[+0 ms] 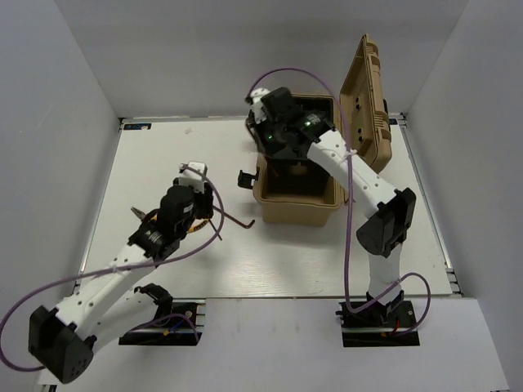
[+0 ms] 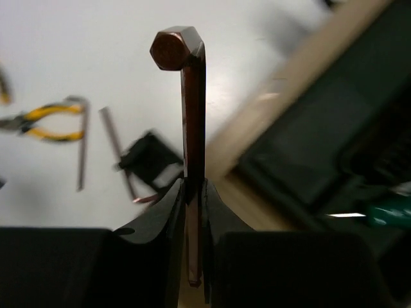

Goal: Sort the tools into containers

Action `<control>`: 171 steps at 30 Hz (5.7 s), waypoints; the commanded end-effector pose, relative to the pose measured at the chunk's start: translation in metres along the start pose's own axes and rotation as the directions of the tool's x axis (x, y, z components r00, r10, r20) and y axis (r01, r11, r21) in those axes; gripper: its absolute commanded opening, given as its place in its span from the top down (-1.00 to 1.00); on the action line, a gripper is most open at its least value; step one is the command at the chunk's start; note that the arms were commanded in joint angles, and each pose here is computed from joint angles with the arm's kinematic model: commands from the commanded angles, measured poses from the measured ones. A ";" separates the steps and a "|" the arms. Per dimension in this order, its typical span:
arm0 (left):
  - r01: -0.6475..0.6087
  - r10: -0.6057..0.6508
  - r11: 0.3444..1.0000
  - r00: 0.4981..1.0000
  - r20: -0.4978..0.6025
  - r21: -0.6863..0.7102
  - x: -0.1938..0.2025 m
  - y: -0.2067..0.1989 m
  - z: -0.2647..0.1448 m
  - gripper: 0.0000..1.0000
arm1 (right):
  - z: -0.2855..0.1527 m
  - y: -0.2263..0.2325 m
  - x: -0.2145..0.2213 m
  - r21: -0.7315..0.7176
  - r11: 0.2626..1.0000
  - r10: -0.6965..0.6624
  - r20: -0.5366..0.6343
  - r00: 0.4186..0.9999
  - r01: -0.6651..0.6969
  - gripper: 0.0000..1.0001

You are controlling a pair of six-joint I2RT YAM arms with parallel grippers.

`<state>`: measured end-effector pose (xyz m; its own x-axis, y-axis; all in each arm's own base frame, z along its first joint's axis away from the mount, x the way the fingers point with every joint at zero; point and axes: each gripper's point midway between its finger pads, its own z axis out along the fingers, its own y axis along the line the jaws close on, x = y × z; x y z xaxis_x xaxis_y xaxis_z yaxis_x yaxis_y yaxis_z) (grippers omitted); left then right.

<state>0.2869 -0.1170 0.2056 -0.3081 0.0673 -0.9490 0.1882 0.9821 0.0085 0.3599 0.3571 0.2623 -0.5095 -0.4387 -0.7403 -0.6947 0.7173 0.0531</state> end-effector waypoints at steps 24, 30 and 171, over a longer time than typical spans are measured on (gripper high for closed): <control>0.298 -0.345 0.938 0.838 -0.424 -0.174 0.096 -0.032 0.025 -0.43 | 0.054 -0.170 -0.041 0.342 0.829 0.337 0.326 0.883 -0.442 0.76; 0.287 -0.360 0.932 0.790 -0.495 -0.219 0.132 -0.035 0.025 -0.43 | 0.053 -0.161 -0.029 0.258 0.858 0.380 0.260 0.888 -0.443 -0.11; 0.440 -0.297 0.733 0.893 0.338 -0.518 -0.026 0.133 -0.118 -0.45 | 0.069 0.134 0.078 -0.310 0.882 -0.404 -0.108 0.908 0.356 0.25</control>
<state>0.2332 0.0056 0.2848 -0.0261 -0.2959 -0.9549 -0.3838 0.8850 -0.2637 0.2432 0.4537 0.1947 -0.1733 -0.6846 -0.7081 -0.9815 0.1797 0.0664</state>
